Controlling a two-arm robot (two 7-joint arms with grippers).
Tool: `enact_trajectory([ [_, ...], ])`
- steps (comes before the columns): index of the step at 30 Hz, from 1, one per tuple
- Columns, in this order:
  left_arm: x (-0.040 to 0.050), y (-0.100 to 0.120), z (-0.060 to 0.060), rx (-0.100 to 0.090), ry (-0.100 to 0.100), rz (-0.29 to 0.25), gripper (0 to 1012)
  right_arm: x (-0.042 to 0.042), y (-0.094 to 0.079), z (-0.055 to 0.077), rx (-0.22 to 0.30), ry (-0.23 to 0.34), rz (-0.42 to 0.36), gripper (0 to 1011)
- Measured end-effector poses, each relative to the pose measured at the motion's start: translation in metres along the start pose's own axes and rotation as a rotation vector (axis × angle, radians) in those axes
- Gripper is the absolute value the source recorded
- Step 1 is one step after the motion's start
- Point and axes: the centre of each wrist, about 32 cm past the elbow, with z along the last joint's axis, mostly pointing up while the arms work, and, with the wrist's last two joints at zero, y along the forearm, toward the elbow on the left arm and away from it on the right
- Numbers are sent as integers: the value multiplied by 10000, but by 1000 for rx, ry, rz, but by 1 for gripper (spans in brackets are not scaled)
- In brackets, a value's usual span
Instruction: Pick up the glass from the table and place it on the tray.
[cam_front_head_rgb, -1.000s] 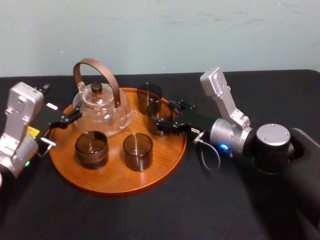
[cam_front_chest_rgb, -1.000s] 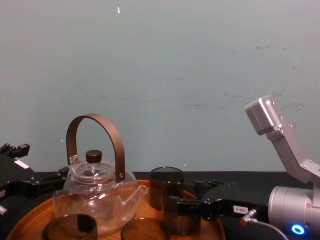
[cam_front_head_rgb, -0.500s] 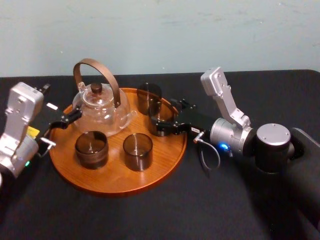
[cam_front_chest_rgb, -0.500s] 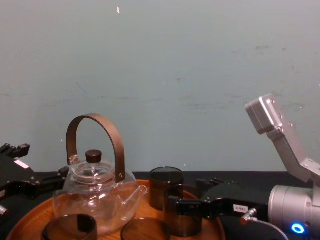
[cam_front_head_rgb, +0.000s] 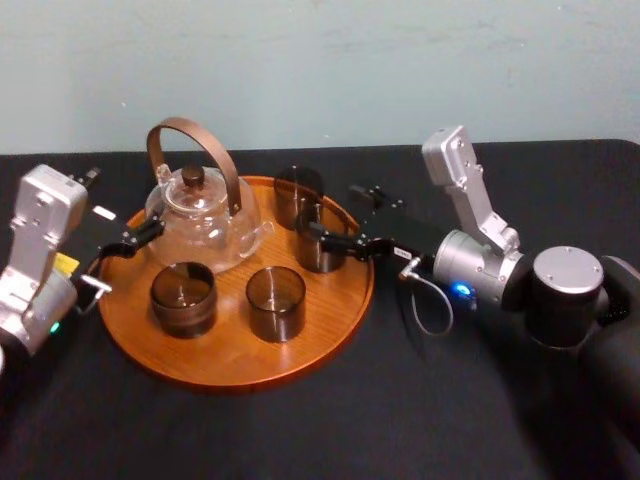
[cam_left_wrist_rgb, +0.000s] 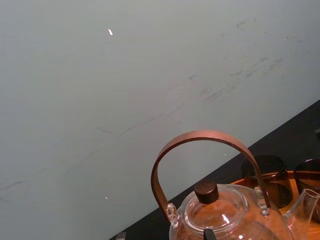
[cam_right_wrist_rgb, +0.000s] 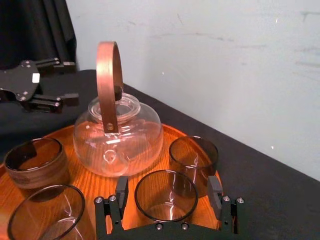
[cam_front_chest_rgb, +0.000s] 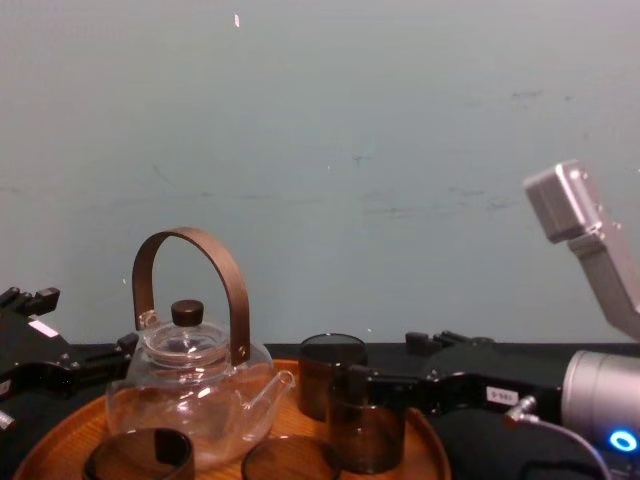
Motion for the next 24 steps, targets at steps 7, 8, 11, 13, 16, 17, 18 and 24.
enact_trajectory([
  [7,0,0,0,0,0,0,1001,-43,-113,88,31,-19,-1,1002],
  [8,0,0,0,0,0,0,1001,-48,-127,101,36,-22,-1,1002],
  [11,0,0,0,0,0,0,1001,-68,-211,142,57,-29,-8,1002],
  [13,0,0,0,0,0,0,1001,-79,-273,168,73,-33,-12,1002],
  [16,0,0,0,0,0,0,1002,-97,-369,194,90,-39,-17,1002],
  [17,0,0,0,0,0,0,1001,-102,-392,199,94,-41,-18,1002],
  [18,0,0,0,0,0,0,1001,-107,-414,203,97,-43,-18,1002],
  [24,0,0,0,0,0,0,1002,-130,-557,210,119,-45,-25,1002],
])
